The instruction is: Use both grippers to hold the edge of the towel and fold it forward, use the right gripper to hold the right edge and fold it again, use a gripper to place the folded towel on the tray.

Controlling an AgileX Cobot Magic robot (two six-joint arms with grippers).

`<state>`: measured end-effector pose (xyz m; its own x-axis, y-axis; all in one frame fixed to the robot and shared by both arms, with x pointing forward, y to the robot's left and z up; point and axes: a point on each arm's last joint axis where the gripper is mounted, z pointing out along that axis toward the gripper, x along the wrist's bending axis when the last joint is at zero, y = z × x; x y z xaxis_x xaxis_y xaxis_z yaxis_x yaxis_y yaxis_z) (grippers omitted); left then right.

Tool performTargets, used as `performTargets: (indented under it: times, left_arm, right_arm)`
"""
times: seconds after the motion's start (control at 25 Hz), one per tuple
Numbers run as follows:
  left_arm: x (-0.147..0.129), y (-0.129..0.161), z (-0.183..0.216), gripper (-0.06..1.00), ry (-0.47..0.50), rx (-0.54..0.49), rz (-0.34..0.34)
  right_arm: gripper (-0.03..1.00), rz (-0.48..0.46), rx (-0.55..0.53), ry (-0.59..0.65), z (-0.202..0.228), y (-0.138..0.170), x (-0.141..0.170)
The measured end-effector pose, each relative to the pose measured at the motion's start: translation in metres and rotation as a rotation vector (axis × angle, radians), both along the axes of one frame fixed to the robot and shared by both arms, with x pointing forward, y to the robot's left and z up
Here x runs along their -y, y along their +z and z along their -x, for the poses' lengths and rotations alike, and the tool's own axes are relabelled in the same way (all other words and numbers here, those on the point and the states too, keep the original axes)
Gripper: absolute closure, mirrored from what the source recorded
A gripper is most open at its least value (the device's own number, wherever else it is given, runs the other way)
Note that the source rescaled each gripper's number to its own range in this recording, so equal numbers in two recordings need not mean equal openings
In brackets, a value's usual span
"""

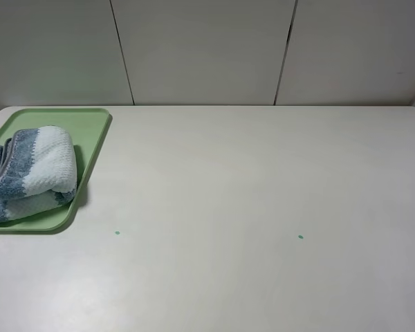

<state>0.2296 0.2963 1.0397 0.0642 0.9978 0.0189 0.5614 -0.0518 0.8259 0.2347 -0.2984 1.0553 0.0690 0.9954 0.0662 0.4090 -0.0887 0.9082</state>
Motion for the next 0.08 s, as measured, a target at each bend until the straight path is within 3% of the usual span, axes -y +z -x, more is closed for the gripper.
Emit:
performTargets:
  times: [0.08]
  left_arm:
    - [0.0, 0.0, 0.0, -0.06, 0.0, 0.0, -0.001]
  right_arm:
    - [-0.03, 0.0, 0.0, 0.0, 0.0, 0.0, 0.0]
